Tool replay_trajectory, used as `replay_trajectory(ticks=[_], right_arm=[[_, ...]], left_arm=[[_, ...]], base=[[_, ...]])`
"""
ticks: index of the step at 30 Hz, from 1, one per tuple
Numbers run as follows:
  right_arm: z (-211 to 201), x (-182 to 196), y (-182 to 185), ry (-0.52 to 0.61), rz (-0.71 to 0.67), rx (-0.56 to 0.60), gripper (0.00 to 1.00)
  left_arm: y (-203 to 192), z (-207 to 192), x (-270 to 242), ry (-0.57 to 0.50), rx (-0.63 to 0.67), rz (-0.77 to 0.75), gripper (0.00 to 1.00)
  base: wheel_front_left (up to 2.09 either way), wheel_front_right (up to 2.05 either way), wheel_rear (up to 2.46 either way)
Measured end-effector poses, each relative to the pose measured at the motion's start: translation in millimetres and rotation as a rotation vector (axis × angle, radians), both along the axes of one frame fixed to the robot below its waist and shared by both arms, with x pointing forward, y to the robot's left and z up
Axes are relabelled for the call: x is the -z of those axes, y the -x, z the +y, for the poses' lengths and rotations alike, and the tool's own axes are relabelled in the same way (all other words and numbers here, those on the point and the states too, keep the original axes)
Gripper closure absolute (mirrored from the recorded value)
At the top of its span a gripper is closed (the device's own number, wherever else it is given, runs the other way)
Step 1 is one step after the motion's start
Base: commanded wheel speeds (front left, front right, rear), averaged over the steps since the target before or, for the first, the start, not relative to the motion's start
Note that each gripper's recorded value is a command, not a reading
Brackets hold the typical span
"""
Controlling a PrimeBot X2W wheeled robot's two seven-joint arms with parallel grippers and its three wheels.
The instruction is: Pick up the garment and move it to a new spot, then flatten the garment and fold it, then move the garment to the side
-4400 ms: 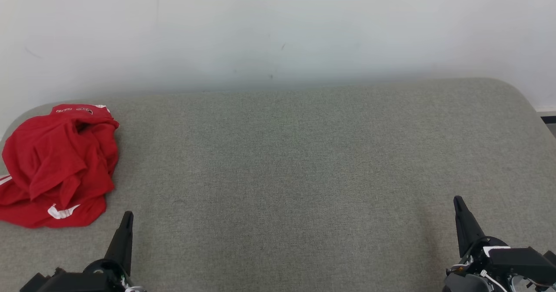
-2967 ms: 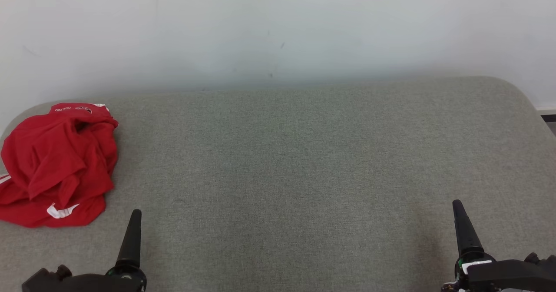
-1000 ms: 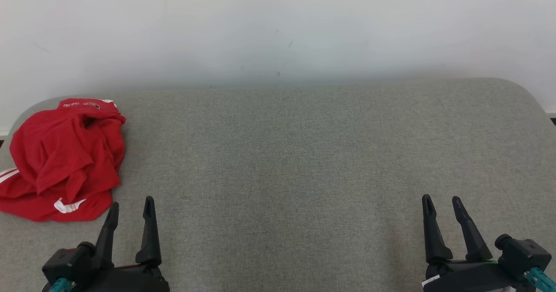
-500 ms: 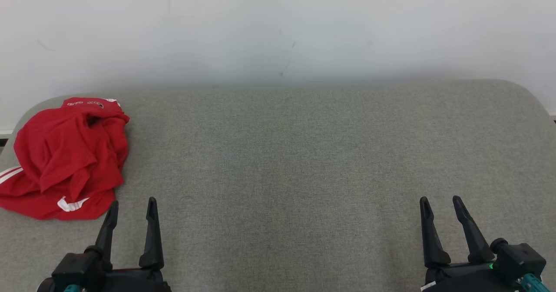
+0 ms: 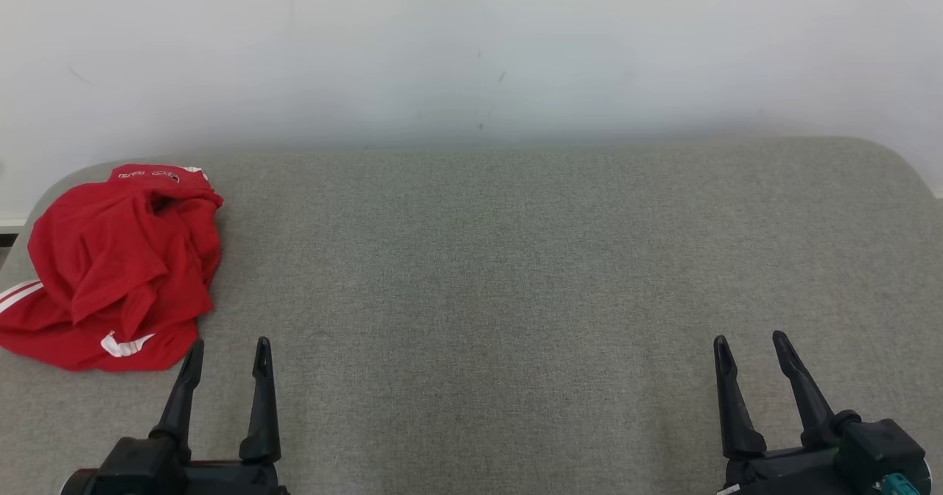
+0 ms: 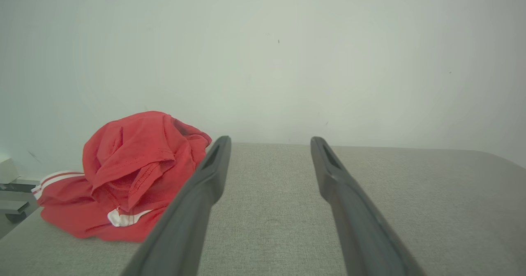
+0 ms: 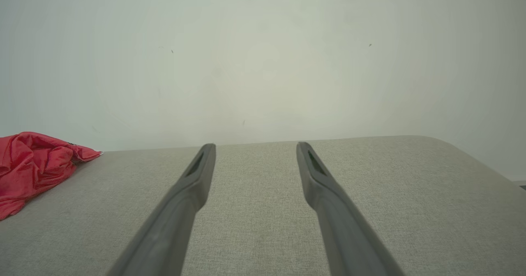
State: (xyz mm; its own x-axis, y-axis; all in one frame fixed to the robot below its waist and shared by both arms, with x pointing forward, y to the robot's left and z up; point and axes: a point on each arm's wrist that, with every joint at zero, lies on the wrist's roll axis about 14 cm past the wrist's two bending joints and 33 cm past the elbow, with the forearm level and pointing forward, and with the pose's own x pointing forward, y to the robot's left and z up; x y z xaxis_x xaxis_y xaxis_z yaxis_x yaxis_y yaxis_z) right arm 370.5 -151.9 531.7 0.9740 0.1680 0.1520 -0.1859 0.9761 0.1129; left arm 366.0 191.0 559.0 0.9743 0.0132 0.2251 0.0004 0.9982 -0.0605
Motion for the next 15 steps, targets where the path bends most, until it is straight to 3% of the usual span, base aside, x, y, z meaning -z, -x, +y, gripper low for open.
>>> replay_trajectory(ticks=[15], right_arm=[[1.0,-1.9,2.5,-0.049,-0.014,-0.003,0.00]], left_arm=[[6.8,-3.2,0.0,0.017,0.024,-0.021,0.00]], base=[[0.00,0.00,0.00]])
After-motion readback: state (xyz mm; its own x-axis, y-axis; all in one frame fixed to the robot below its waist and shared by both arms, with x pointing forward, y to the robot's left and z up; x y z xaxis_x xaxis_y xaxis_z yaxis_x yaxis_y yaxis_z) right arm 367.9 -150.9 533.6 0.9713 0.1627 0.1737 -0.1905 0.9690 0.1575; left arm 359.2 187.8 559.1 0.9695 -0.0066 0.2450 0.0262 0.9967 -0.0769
